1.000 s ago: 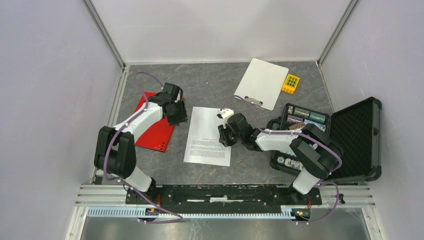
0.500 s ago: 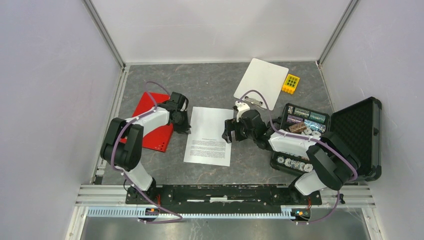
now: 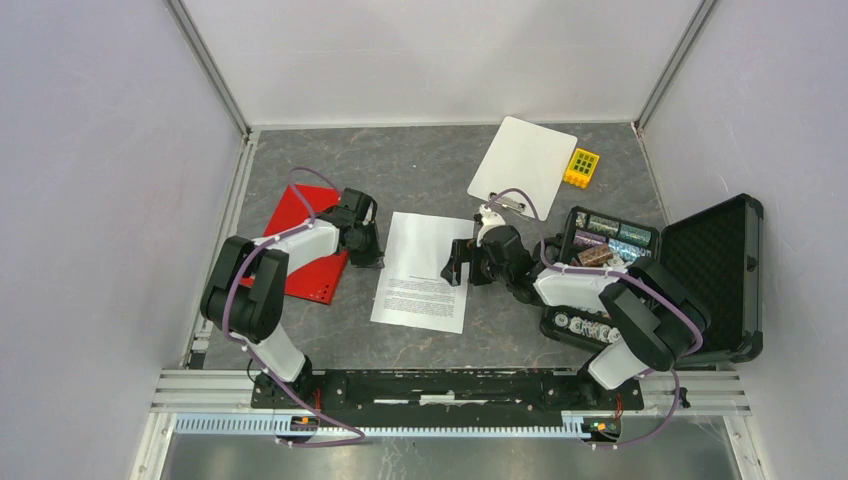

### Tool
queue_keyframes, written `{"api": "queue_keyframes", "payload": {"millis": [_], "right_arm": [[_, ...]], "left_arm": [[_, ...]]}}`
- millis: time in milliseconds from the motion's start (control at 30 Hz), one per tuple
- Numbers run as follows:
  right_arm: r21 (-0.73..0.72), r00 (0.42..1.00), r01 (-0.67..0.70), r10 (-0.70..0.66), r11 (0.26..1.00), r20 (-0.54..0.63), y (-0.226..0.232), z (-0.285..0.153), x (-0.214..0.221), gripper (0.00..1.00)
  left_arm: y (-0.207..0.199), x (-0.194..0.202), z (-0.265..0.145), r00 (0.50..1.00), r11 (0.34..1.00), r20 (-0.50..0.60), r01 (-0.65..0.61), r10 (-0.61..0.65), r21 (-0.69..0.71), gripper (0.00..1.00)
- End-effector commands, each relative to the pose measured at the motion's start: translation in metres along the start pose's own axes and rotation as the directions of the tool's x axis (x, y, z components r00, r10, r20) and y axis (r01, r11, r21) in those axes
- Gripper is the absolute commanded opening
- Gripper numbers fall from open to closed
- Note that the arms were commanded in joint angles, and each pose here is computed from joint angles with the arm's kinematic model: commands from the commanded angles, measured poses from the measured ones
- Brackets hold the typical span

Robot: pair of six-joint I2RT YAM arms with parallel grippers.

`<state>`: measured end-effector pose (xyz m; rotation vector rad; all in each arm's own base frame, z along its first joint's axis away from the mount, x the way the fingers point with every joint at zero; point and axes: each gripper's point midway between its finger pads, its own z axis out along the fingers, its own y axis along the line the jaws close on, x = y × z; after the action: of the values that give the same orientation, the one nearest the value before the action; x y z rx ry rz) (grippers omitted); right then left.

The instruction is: Put the files into the folder

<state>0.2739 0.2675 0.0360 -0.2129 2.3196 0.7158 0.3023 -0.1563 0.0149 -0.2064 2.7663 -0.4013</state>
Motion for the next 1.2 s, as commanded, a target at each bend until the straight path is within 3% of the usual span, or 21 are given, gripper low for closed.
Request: {"api": "queue_keyframes", "payload": {"millis": [0, 233, 400, 833, 1100, 1167], "right_arm": [[0.006, 0.996, -0.076, 0.076, 0.997, 0.038, -0.001, 0.006, -0.005, 0.95], [-0.022, 0.989, -0.137, 0.138, 0.990, 0.060, 0.001, 0.009, -0.005, 0.95], [-0.177, 0.953, -0.257, 0.279, 0.950, 0.116, 0.012, 0.002, -0.015, 0.95], [-0.528, 0.933, -0.116, 0.276, 0.841, 0.233, 0.076, -0.041, -0.070, 0.95], [-0.700, 0.901, -0.147, 0.387, 0.699, 0.197, 0.094, -0.063, -0.078, 0.94], [-0.686, 0.908, -0.176, 0.386, 0.706, 0.165, 0.091, -0.055, -0.071, 0.94]], "left_arm": [[0.002, 0.021, 0.008, 0.999, 1.000, -0.043, 0.025, -0.025, -0.013, 0.06], [-0.002, 0.027, 0.010, 0.998, 1.000, -0.057, 0.011, -0.012, -0.014, 0.08], [-0.003, 0.031, 0.011, 0.998, 1.000, -0.060, 0.002, -0.003, -0.016, 0.09], [-0.001, 0.040, 0.017, 0.998, 1.000, -0.065, 0.006, -0.007, -0.011, 0.11], [-0.003, 0.040, 0.016, 0.998, 1.000, -0.055, -0.001, 0.001, -0.001, 0.11], [-0.002, 0.041, 0.017, 0.999, 1.000, -0.052, 0.000, 0.000, -0.002, 0.11]]}}
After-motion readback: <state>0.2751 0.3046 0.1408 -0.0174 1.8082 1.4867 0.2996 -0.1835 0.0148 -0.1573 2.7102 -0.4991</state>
